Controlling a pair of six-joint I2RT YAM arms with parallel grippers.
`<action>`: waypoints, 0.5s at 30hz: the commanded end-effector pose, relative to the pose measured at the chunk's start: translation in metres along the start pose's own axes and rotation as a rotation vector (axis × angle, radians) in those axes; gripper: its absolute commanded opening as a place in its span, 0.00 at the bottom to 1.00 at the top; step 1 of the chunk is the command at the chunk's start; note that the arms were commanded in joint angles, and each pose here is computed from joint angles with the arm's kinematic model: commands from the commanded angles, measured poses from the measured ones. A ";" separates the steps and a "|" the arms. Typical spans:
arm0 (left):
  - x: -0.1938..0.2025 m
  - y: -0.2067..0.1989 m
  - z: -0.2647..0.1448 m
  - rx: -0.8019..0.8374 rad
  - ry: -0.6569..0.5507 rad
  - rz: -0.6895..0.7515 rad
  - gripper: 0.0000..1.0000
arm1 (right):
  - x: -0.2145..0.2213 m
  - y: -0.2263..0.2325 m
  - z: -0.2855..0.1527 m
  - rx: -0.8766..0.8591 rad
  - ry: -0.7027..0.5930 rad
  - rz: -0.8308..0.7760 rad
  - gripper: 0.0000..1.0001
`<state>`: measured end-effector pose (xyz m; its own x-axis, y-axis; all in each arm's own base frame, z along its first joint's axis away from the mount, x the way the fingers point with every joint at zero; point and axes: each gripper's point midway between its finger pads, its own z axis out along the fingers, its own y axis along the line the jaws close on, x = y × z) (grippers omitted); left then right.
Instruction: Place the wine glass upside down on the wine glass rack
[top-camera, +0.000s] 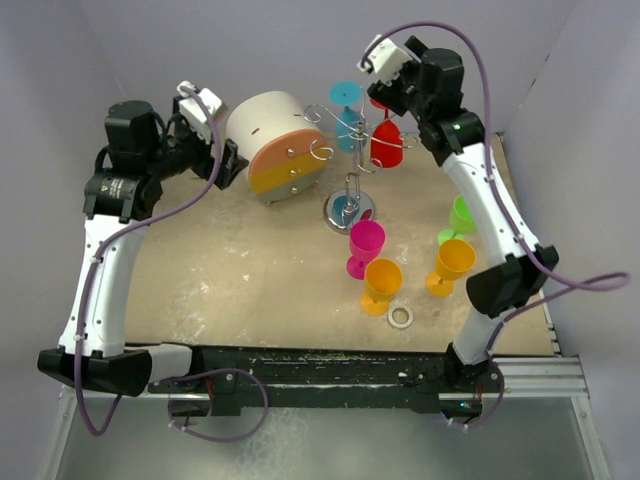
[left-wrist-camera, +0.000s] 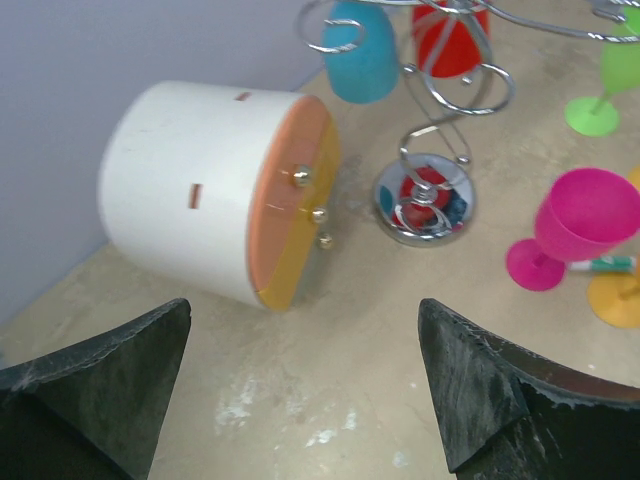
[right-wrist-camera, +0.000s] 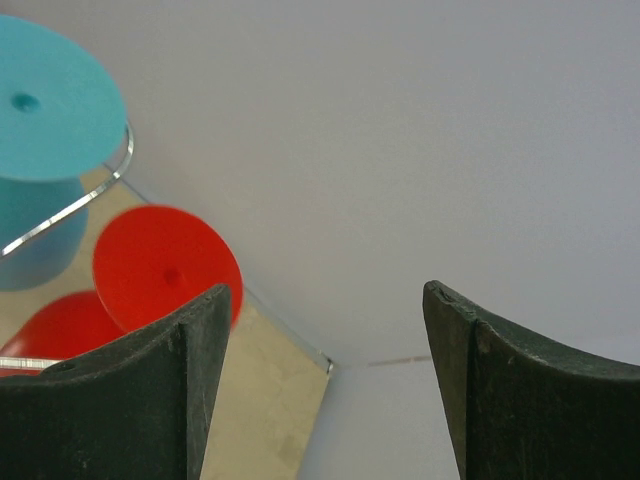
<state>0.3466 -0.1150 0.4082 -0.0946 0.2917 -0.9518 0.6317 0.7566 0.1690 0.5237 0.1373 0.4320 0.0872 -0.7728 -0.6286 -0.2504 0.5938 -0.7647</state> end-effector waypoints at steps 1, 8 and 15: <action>0.012 -0.046 0.029 0.203 -0.012 -0.007 0.96 | -0.018 -0.047 -0.070 0.113 -0.018 0.162 0.81; 0.042 -0.121 0.056 0.453 0.048 0.005 0.91 | 0.009 -0.016 -0.135 -0.015 0.053 0.311 0.81; 0.073 -0.127 0.072 0.426 0.104 -0.040 0.91 | 0.024 0.076 -0.204 -0.448 -0.046 0.278 0.79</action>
<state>0.3039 -0.2318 0.2958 -0.2244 0.3678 -0.9024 0.8982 0.4373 -0.0451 0.3576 0.0878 0.4354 -0.0055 -0.5875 -0.8092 -0.3931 0.7453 -0.5385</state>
